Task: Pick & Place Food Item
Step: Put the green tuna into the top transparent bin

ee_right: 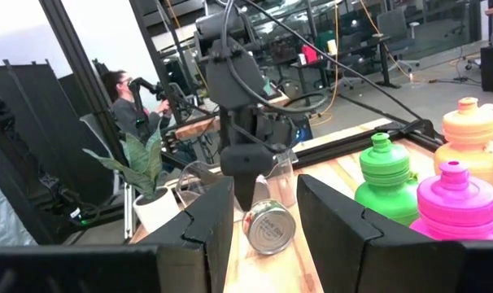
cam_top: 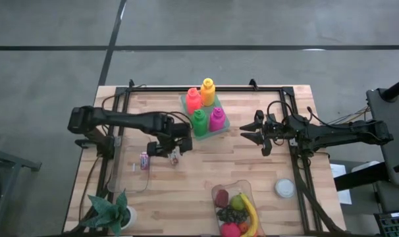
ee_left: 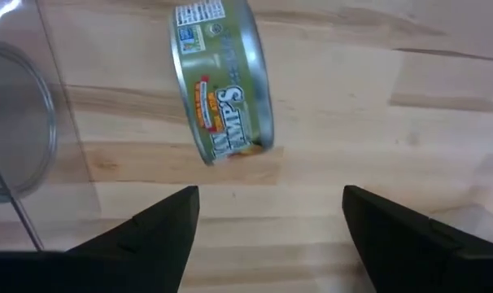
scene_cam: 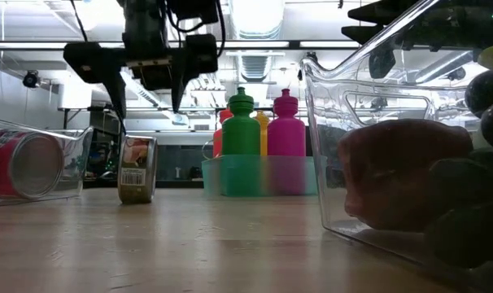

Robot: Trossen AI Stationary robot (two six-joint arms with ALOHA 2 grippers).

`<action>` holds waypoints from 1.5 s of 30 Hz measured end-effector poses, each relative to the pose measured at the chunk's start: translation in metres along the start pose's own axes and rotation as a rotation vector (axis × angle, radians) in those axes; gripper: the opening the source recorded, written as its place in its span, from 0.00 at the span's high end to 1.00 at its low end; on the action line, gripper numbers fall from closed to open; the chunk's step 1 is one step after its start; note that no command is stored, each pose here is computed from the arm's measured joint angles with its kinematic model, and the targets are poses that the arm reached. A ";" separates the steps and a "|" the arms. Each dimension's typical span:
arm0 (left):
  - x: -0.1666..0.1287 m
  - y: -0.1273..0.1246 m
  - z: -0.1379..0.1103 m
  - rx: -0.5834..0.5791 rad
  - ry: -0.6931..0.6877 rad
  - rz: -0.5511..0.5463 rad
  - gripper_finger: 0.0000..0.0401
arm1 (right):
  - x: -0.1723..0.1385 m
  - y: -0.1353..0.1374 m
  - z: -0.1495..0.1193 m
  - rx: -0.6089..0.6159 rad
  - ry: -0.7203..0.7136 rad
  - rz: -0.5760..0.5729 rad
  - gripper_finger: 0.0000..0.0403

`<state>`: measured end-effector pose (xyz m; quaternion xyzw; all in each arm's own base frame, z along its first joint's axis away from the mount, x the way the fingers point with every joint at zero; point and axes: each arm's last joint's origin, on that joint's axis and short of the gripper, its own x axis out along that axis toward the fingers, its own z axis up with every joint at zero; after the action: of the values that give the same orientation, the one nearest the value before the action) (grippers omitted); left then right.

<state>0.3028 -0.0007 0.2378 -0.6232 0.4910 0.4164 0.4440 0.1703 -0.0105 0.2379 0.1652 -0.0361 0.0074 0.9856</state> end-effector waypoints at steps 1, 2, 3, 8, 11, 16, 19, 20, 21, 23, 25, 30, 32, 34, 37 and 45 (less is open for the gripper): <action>0.003 0.000 0.001 -0.003 -0.001 0.009 0.23 | 0.000 0.000 0.000 0.000 0.000 0.000 0.67; 0.005 0.000 0.001 -0.010 -0.002 0.020 0.23 | 0.000 0.000 0.000 0.000 0.000 0.000 0.67; 0.008 0.000 0.002 -0.020 -0.003 0.030 0.23 | 0.000 0.000 0.000 0.000 0.000 0.000 0.67; 0.025 0.004 0.007 -0.077 -0.010 0.075 0.23 | 0.000 0.000 0.000 0.000 0.000 0.000 0.67; 0.040 0.004 0.013 -0.080 -0.007 0.051 0.23 | 0.000 0.000 0.000 0.000 0.000 0.000 0.67; 0.063 0.009 0.019 -0.102 0.027 -0.009 0.23 | 0.000 0.000 0.000 0.000 0.000 0.000 0.67; 0.072 0.013 0.020 -0.125 0.085 -0.025 0.25 | 0.000 0.000 0.000 0.000 0.000 -0.001 0.67; 0.074 0.014 0.020 -0.127 0.094 -0.022 0.27 | 0.000 0.000 0.000 0.000 -0.001 0.000 0.67; 0.075 0.015 0.020 -0.127 0.097 -0.022 0.30 | 0.000 0.000 0.000 0.000 0.000 0.000 0.67; 0.075 0.015 0.020 -0.127 0.097 -0.024 0.36 | 0.000 0.000 0.000 0.000 0.000 0.000 0.67; 0.075 0.015 0.020 -0.124 0.097 -0.023 0.44 | 0.000 0.000 0.000 0.000 0.000 0.000 0.67; 0.075 0.015 0.020 -0.104 0.100 -0.023 0.63 | 0.000 0.000 0.000 0.000 0.000 -0.001 0.67; 0.074 0.015 0.020 -0.100 0.098 -0.024 0.63 | 0.000 0.000 0.000 0.000 0.000 0.000 0.67; 0.074 0.015 0.020 -0.098 0.093 -0.026 0.63 | 0.000 0.000 0.000 0.000 0.000 -0.001 0.67; 0.074 0.014 0.021 -0.078 0.092 -0.029 0.63 | 0.000 0.000 0.000 0.000 0.000 0.000 0.67; 0.047 0.002 0.022 0.102 0.071 -0.102 0.63 | 0.000 0.000 0.000 0.000 0.000 0.000 0.67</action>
<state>0.3071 0.0085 0.1872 -0.6383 0.4946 0.3453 0.4783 0.1703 -0.0105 0.2378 0.1651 -0.0360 0.0072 0.9856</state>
